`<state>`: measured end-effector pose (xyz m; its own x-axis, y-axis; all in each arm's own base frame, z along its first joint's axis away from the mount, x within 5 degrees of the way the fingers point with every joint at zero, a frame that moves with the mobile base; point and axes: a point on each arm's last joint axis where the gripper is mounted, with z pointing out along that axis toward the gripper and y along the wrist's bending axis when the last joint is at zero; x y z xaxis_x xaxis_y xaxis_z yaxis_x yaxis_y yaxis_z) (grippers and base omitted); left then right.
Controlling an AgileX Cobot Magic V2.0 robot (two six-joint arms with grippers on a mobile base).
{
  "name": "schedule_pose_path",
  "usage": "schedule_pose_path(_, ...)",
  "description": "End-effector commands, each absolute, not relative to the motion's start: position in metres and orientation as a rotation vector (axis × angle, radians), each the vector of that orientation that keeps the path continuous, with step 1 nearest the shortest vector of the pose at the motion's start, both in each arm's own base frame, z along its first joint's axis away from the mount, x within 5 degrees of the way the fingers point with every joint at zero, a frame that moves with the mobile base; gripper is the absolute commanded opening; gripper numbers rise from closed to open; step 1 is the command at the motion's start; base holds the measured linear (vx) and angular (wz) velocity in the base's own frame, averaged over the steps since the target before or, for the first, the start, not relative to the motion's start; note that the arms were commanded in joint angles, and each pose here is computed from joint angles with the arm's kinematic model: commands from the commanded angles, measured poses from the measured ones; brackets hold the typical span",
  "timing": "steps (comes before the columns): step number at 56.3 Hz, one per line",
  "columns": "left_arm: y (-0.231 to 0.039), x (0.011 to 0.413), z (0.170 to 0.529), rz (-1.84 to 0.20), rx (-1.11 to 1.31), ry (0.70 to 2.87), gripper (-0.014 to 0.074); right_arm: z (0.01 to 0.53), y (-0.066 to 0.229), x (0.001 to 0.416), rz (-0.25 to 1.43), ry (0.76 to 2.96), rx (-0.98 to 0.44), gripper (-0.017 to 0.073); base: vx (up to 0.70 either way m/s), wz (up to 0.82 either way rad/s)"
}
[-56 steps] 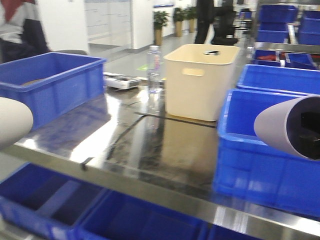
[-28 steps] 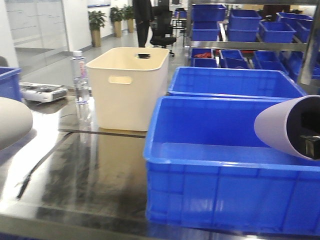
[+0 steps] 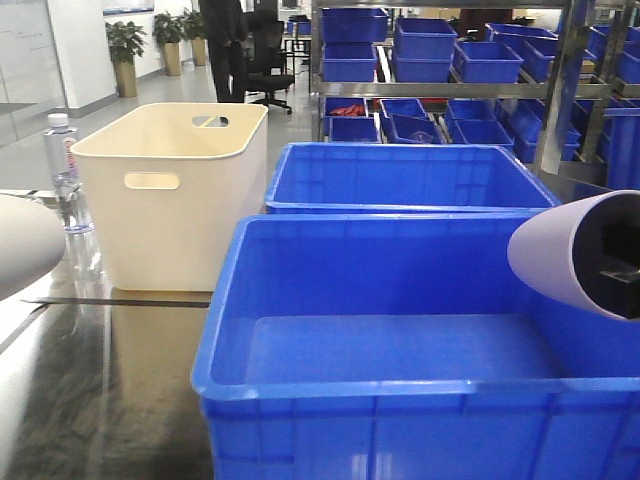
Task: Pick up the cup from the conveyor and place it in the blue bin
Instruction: 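Hold both cups while the base drives up to the blue bin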
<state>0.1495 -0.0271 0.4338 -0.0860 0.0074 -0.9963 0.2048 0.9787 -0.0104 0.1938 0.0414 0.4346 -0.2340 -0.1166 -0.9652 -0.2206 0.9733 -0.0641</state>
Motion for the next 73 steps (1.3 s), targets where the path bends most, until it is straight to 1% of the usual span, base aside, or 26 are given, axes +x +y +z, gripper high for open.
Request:
schedule_pose_path(1,-0.0256,0.1436,0.4533,-0.177,0.132,1.522,-0.0006,0.4559,0.0398,0.188,0.098,1.674,-0.233,-0.0009,0.13,-0.15)
schedule_pose_path(32,-0.0256,0.1436,0.4533,-0.177,0.132,1.522,-0.0006,0.4559,0.0398,0.188,0.098,1.674,-0.233,-0.0009,0.07,-0.1)
schedule_pose_path(73,-0.0256,0.1436,0.4533,-0.177,0.132,1.522,-0.0007,0.4568,0.0399,0.1881,0.101,1.665,-0.231,-0.0009,0.0,-0.01)
